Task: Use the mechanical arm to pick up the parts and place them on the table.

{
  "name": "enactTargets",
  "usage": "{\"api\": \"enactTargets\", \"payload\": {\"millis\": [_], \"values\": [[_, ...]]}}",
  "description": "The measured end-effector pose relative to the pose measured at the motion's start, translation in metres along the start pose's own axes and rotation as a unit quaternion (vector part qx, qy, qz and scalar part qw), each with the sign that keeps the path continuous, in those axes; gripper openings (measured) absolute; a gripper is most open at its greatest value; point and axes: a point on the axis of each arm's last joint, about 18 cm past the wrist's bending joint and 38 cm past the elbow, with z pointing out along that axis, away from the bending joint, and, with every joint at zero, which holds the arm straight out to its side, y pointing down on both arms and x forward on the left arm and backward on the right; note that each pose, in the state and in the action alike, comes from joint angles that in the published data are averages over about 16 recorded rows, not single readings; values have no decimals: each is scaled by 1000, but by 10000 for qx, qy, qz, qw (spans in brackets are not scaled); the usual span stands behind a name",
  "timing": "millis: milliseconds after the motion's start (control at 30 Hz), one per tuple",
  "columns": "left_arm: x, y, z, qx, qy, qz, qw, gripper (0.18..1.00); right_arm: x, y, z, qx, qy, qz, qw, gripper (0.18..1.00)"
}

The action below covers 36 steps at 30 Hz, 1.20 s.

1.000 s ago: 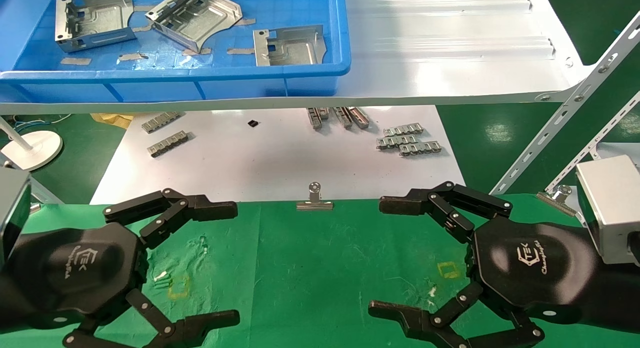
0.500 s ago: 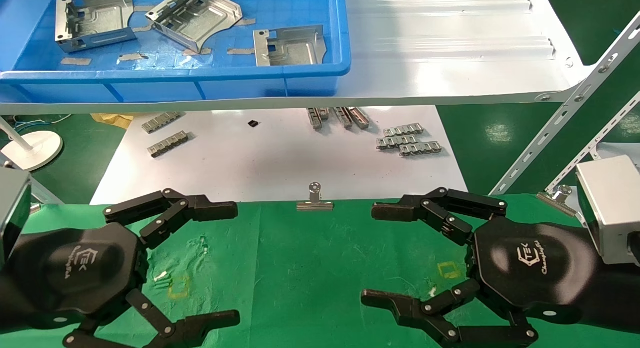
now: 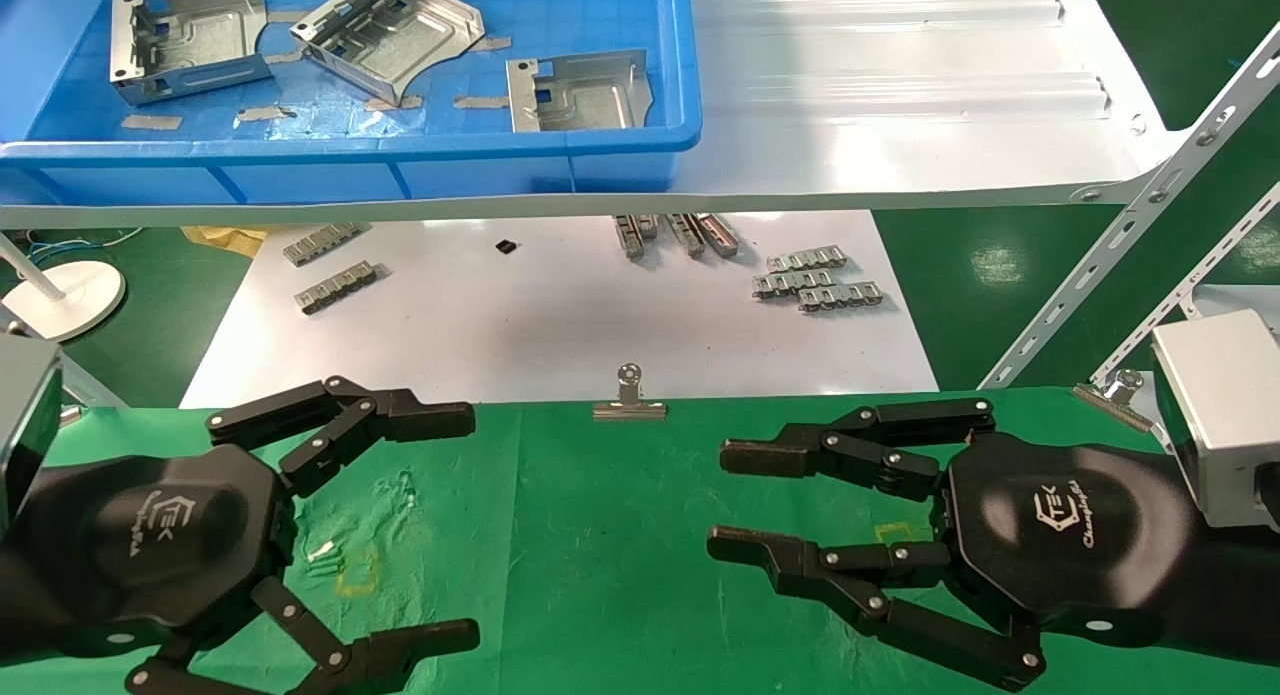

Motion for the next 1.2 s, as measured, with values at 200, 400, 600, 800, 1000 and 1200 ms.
{"api": "enactTargets", "payload": {"millis": [200, 400, 600, 800, 1000, 1200], "values": [[0, 0, 0, 0, 0, 0, 10000, 1001, 0, 0, 0, 0, 0, 0, 10000, 413], [0, 0, 0, 0, 0, 0, 10000, 1001, 0, 0, 0, 0, 0, 0, 10000, 306], [0, -1, 0, 1, -5, 19, 10000, 1001, 0, 0, 0, 0, 0, 0, 10000, 236], [-14, -14, 0, 10, -178, 261, 9995, 1001, 0, 0, 0, 0, 0, 0, 10000, 203], [-54, -44, 0, -59, -620, 737, 9953, 1001, 0, 0, 0, 0, 0, 0, 10000, 193], [-128, -87, -3, -118, -1550, 1159, 9810, 1001, 0, 0, 0, 0, 0, 0, 10000, 191]]}}
